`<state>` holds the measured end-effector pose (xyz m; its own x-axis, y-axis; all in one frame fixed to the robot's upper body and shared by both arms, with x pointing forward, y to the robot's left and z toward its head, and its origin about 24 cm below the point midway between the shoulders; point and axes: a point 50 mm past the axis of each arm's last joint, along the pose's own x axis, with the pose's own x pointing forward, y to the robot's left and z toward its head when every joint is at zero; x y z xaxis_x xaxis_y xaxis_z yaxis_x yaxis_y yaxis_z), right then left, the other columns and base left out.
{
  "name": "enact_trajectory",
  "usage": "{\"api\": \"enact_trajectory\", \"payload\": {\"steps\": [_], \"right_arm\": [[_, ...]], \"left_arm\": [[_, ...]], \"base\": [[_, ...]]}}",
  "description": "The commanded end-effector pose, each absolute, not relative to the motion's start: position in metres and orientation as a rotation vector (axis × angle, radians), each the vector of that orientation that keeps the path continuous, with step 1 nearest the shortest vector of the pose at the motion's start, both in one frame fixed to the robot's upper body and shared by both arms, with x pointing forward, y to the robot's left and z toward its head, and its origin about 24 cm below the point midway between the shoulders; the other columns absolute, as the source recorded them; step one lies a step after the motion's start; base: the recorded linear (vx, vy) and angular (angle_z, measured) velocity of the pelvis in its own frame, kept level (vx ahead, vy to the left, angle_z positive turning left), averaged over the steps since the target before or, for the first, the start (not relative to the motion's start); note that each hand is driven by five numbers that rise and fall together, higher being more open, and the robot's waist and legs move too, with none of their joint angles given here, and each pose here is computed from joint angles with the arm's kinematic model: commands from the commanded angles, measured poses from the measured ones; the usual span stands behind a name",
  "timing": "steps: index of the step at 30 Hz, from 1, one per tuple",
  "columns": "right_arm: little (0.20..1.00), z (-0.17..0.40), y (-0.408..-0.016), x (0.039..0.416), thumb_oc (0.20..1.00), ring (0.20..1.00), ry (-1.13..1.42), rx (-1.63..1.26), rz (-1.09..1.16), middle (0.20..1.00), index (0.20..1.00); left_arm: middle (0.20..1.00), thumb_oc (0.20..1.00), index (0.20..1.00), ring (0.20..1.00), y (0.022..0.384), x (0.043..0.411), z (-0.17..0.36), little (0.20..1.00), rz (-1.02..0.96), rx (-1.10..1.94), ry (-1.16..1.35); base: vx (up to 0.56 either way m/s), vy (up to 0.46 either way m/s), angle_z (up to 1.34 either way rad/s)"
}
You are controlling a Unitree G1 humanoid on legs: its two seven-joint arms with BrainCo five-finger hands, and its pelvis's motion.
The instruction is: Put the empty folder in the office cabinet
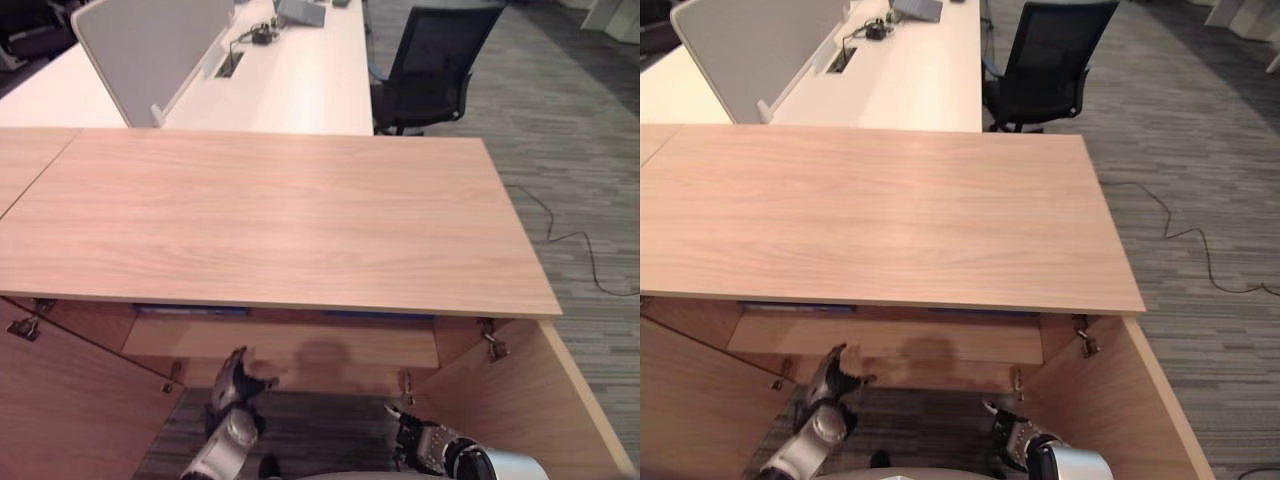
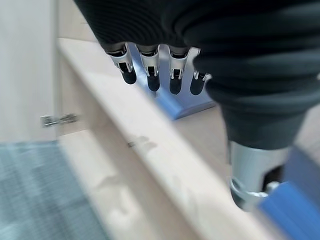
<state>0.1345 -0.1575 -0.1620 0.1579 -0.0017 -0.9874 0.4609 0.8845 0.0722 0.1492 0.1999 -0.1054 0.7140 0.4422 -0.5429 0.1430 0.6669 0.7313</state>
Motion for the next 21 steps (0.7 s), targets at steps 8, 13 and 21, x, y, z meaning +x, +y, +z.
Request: {"api": "enact_trajectory", "payload": {"steps": [8, 13, 21], "right_arm": [[1.000, -0.166, -0.165, 0.115, 1.000, 1.000, 1.459, 0.396, -0.360, 1.000, 1.000], [1.000, -0.171, -0.170, 0.096, 1.000, 1.000, 1.483, 0.399, -0.356, 1.000, 1.000], [1.000, -0.175, -0.175, 0.076, 1.000, 1.000, 1.493, 0.425, -0.397, 1.000, 1.000]], "left_arm": [[1.000, 1.000, 1.000, 1.000, 0.207, 0.116, -0.127, 1.000, 0.390, 0.633, 1.132], [1.000, 1.000, 1.000, 1.000, 0.197, 0.103, -0.137, 1.000, 0.316, 0.588, 1.271], [1.000, 1.000, 1.000, 1.000, 0.185, 0.124, -0.130, 1.000, 0.116, 0.689, 1.209]], "base": [[-0.01, -0.045, -0.02], [-0.04, 0.155, 0.13], [-0.15, 0.283, 0.03]]}}
